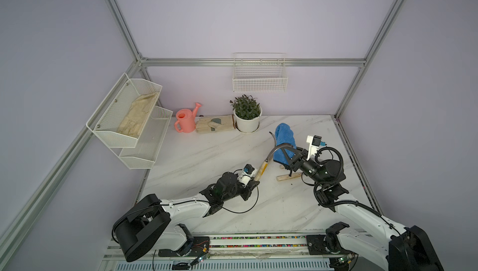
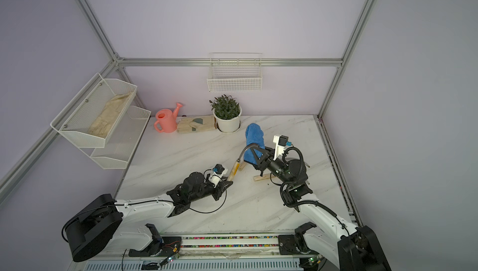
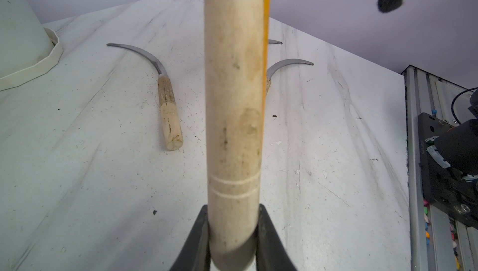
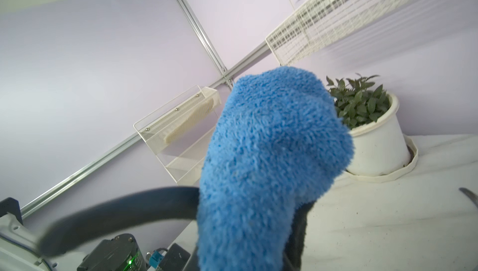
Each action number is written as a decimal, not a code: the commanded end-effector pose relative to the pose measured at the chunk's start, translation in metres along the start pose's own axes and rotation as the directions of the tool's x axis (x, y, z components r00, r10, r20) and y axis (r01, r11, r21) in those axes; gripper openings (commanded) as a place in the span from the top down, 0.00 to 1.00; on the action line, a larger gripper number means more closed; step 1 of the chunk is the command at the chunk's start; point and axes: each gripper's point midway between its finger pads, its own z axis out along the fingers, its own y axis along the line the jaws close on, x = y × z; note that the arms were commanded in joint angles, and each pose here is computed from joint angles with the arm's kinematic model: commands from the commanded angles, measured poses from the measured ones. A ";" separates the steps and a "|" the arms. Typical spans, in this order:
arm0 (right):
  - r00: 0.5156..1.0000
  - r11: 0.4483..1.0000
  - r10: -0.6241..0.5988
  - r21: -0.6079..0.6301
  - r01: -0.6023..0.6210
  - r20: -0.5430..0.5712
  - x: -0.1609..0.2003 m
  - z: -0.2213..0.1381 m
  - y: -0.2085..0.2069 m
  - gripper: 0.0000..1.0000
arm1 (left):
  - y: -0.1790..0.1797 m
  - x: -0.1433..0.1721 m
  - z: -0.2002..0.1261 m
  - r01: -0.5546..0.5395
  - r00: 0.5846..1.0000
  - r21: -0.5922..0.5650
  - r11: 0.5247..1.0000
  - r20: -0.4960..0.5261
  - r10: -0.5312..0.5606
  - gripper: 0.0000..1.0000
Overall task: Wipe small sickles with rags
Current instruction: Wipe the small sickle, then place the small sickle at the center of the board, then place the rag at the center of the board, then reset both arms
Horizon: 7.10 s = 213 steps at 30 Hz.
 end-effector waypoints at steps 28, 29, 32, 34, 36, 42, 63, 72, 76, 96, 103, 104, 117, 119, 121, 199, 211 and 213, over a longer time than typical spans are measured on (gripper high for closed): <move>0.985 0.998 -0.052 0.015 0.055 -0.167 0.081 0.032 -0.007 1.00 | -0.005 -0.030 -0.001 -0.016 0.998 0.026 1.000 0.067 0.014 1.00; 0.984 0.999 -0.050 0.013 0.053 -0.173 0.084 0.032 -0.007 1.00 | -0.005 -0.030 -0.001 -0.016 0.998 0.026 1.000 0.067 0.014 1.00; 0.983 0.998 -0.052 0.013 0.056 -0.175 0.085 0.033 -0.007 1.00 | -0.006 -0.030 -0.002 -0.017 0.997 0.028 0.999 0.070 0.015 1.00; 0.983 0.997 -0.068 0.011 0.071 -0.168 0.078 0.033 -0.003 1.00 | -0.006 -0.030 -0.003 -0.017 0.997 0.027 1.000 0.071 0.015 1.00; 0.985 0.996 -0.087 0.017 0.091 -0.146 0.065 0.031 0.003 1.00 | -0.005 -0.030 -0.003 -0.017 0.997 0.026 1.000 0.071 0.015 1.00; 0.991 0.990 -0.137 0.023 0.137 -0.008 0.002 0.013 0.035 1.00 | -0.006 -0.030 -0.002 -0.016 0.998 0.027 1.000 0.067 0.014 1.00; 0.925 0.916 -0.283 0.357 0.181 0.255 -0.079 -0.074 0.025 1.00 | 0.057 0.001 0.003 0.009 0.996 -0.322 0.947 -0.082 -0.037 1.00; 0.920 0.870 -0.317 0.457 0.186 0.229 -0.073 -0.077 0.002 1.00 | 0.088 0.008 -0.010 0.085 0.973 -0.497 0.863 -0.145 -0.179 1.00; 0.937 0.861 -0.301 0.473 0.186 0.179 -0.059 -0.070 -0.009 1.00 | 0.097 0.015 -0.015 0.085 0.956 -0.562 0.823 -0.188 -0.227 1.00; 0.948 0.781 -0.304 0.592 0.196 0.088 -0.024 -0.091 -0.048 1.00 | 0.106 0.073 -0.006 -0.033 0.735 -0.584 0.811 -0.564 -0.376 1.00; 0.951 0.773 -0.299 0.604 0.191 0.081 -0.020 -0.091 -0.053 1.00 | 0.103 0.082 -0.001 -0.057 0.660 -0.556 0.829 -0.645 -0.386 0.95; 0.951 0.774 -0.299 0.603 0.193 0.080 -0.019 -0.091 -0.053 1.00 | 0.105 0.084 0.000 -0.063 0.650 -0.554 0.830 -0.654 -0.387 0.94; 0.961 0.702 -0.276 0.675 0.225 -0.033 -0.006 -0.060 -0.082 1.00 | 0.119 0.047 0.015 -0.057 0.719 -0.585 0.809 -0.586 -0.373 0.33; 0.962 0.671 -0.263 0.704 0.233 -0.067 -0.002 -0.049 -0.096 1.00 | 0.122 0.035 0.014 -0.041 0.754 -0.593 0.804 -0.547 -0.365 0.32; 0.967 0.644 -0.236 0.729 0.232 -0.099 0.000 -0.035 -0.116 1.00 | 0.125 0.016 0.013 -0.010 0.796 -0.597 0.802 -0.490 -0.354 0.31; 0.969 0.087 0.075 0.969 0.229 -0.236 -0.093 -0.046 -0.330 0.03 | 0.319 0.000 -0.221 0.503 0.855 -0.859 0.094 0.479 -0.198 0.00; 0.920 0.011 -0.032 0.920 0.392 -0.392 0.032 -0.149 -0.333 0.03 | 0.334 0.025 -0.211 0.332 0.943 -0.907 0.258 0.308 -0.130 0.00; 0.913 0.151 -0.061 0.900 0.408 -0.404 0.050 -0.136 -0.327 0.03 | 0.338 0.037 -0.201 0.319 0.947 -0.901 0.295 0.292 -0.130 0.00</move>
